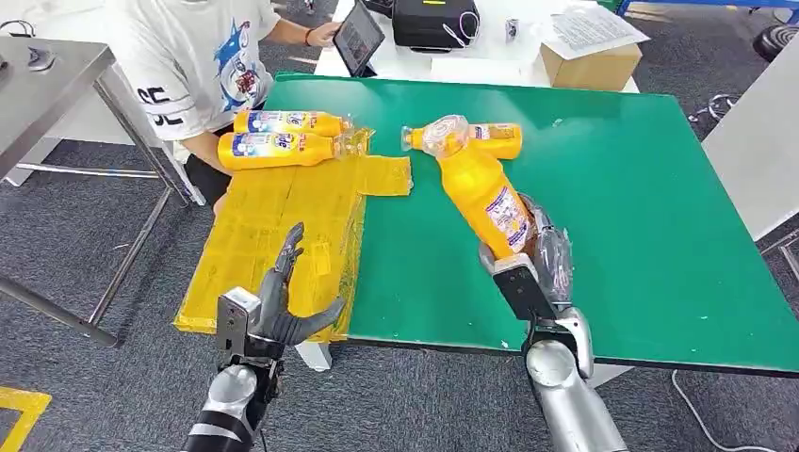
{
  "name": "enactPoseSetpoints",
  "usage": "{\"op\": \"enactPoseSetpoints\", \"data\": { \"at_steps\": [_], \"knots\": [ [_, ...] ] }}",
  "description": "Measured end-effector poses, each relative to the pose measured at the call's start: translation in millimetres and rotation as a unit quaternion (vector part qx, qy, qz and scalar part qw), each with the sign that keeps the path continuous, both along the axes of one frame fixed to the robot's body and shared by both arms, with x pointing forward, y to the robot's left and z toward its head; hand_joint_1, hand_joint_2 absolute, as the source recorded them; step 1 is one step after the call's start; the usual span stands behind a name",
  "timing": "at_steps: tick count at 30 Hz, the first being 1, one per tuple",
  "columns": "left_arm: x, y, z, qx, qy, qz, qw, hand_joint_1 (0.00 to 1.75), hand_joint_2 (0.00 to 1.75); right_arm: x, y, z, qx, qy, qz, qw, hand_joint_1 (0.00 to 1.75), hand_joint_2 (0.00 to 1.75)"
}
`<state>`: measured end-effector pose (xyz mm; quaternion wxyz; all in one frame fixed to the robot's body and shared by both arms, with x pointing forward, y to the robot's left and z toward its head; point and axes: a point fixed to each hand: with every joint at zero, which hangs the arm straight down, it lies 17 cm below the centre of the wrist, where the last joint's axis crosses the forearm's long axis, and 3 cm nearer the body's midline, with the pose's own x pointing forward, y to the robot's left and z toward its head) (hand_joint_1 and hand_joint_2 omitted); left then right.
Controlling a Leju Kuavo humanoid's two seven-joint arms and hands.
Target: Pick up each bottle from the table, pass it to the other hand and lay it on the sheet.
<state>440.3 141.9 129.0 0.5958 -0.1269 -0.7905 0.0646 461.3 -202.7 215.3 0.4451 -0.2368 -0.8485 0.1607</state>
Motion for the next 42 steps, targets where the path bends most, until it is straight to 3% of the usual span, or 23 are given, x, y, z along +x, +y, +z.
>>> {"op": "enactPoseSetpoints", "data": {
  "at_steps": [4, 10, 13, 15, 17, 19, 22, 33, 42],
  "knots": [
    [-1, -1, 0, -0.006, 0.001, -0.004, 1.000, 0.00, 1.75, -1, -1, 2, 0.004, -0.005, 0.000, 1.000, 1.75, 1.75],
    [-7, -17, 16, -0.082, -0.001, -0.063, 0.995, 0.00, 1.75, -22, -16, 29, 0.052, -0.080, -0.025, 0.995, 1.75, 1.75],
    [-9, -21, 28, -0.062, -0.020, -0.067, 0.996, 0.00, 1.75, -29, -27, 34, 0.077, -0.093, -0.041, 0.992, 1.75, 1.75],
    [-10, -25, 35, -0.060, -0.030, -0.079, 0.995, 0.00, 1.75, -31, -22, 30, 0.093, -0.087, -0.017, 0.992, 1.75, 1.75],
    [-13, -33, 40, -0.073, -0.029, -0.107, 0.991, 0.00, 1.75, -33, -9, 23, 0.096, -0.074, 0.011, 0.993, 1.75, 1.75],
    [-23, -54, 42, -0.118, -0.012, -0.181, 0.976, 0.00, 1.75, -39, 36, 4, 0.048, -0.062, 0.043, 0.996, 1.75, 1.75],
    [-31, -75, 41, -0.132, -0.009, -0.225, 0.965, 0.00, 1.75, -59, 100, -26, 0.032, -0.043, 0.068, 0.996, 1.75, 1.75],
    [-30, -82, 20, -0.110, 0.016, -0.233, 0.966, 0.00, 1.75, -92, 189, -65, 0.018, 0.007, 0.154, 0.988, 1.75, 1.75],
    [-31, -78, 7, -0.113, 0.034, -0.232, 0.966, 0.00, 1.75, -100, 216, -87, 0.007, 0.040, 0.187, 0.982, 1.75, 1.75]
  ]
}}
